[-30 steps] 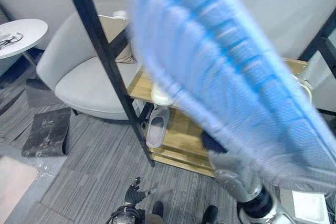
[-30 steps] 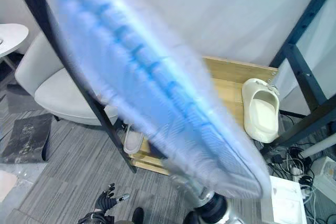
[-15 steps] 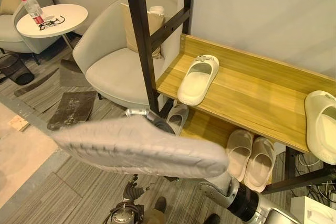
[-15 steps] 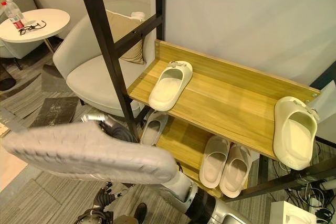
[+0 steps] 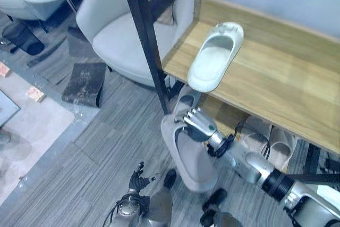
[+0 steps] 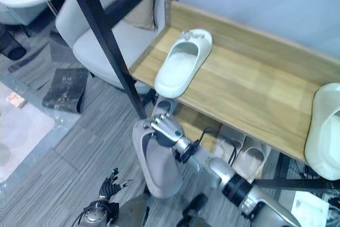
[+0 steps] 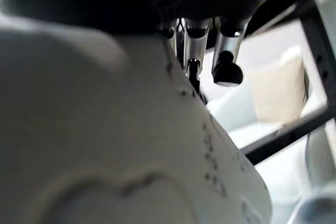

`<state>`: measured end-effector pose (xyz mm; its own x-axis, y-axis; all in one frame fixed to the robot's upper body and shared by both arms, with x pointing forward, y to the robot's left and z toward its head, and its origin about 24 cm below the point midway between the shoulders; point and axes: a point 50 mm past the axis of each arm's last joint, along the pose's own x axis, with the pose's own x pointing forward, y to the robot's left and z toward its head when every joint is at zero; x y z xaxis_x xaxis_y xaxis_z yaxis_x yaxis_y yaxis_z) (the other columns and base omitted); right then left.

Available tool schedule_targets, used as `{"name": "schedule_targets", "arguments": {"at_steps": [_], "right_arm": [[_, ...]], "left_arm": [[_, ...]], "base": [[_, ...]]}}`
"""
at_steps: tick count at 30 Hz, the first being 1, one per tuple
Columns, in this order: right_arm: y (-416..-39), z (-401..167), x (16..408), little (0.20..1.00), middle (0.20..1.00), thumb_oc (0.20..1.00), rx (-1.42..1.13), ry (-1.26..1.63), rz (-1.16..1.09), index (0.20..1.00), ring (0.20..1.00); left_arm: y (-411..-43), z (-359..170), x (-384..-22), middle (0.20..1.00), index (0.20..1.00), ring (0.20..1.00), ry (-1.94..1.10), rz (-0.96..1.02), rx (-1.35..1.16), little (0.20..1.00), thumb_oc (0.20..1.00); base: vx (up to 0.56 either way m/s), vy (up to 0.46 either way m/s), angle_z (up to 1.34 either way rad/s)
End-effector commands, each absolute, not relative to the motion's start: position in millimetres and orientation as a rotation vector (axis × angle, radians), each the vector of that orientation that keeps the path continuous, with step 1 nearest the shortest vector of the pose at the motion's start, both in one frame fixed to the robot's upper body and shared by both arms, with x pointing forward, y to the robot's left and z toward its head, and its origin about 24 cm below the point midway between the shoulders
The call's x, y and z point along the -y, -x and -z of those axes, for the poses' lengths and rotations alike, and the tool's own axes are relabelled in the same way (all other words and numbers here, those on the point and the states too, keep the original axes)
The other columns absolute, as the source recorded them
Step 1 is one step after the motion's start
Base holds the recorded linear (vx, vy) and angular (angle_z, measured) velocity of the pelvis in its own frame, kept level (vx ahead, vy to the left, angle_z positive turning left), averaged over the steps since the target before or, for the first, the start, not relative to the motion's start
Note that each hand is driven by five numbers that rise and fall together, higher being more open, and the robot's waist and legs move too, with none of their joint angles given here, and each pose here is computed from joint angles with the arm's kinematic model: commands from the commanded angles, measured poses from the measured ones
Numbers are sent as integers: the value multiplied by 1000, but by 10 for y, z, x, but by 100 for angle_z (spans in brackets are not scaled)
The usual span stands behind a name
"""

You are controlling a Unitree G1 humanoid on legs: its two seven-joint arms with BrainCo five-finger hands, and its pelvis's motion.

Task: Arrange the slippers neatly on the shoe rack.

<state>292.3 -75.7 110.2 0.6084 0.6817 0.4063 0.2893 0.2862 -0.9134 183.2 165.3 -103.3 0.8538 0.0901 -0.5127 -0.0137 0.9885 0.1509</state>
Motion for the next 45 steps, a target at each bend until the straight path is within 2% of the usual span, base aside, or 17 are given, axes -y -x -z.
{"name": "schedule_targets", "arguments": {"at_steps": [1,3,8,18,26,32,33,34,38,39,45], "right_arm": [[-3047,-1558,764,200,200,200,1141,1330,-92,200,200],[-3285,-1698,1011,200,200,200,1110,1434,73,200,200],[-3569,-1787,1397,200,200,200,989,1586,260,200,200],[-3952,-1908,1876,200,200,200,714,1723,474,200,200],[-3986,-2271,2391,200,200,200,575,1784,703,200,200],[-3967,-2396,2557,200,200,200,521,1808,771,200,200],[-3973,-2407,2656,200,200,200,415,1823,784,200,200],[-3976,-2413,2651,1000,1000,1000,416,1823,784,1000,1000],[-3972,-2470,2728,1000,1000,1000,320,1739,850,1000,1000],[-3977,-2484,2733,1000,1000,1000,295,1617,872,1000,1000],[-4006,-2484,2629,1000,1000,1000,328,1419,871,1000,1000]], "left_arm": [[-1925,981,-1564,1000,1000,1000,-122,-28,-498,1000,1000],[-2067,866,-1521,1000,1000,1000,-98,-20,-433,1000,1000],[-2219,724,-1477,1000,1000,1000,-58,-21,-361,1000,1000],[-2315,596,-1467,1000,1000,1000,-49,9,-304,1000,1000],[-2275,562,-1460,1000,1000,1000,-59,63,-298,1000,1000],[-2282,534,-1421,1000,1000,1000,-37,76,-292,1000,1000],[-2298,514,-1411,1000,1000,1000,-25,79,-285,1000,1000],[-2301,512,-1411,1000,1000,1000,-24,78,-284,1000,1000],[-2368,420,-1389,1000,1000,1000,-14,74,-246,1000,1000],[-2394,391,-1394,1000,1000,1000,-8,64,-236,1000,1000],[-2414,392,-1412,1000,1000,1000,-16,51,-237,1000,1000]], "base": [[-262,78,-7],[-255,136,-1],[-82,81,12],[-39,46,-3],[26,2,15],[27,-7,12],[14,-15,5],[17,-11,5],[0,0,0],[0,0,0],[0,0,0]]}}
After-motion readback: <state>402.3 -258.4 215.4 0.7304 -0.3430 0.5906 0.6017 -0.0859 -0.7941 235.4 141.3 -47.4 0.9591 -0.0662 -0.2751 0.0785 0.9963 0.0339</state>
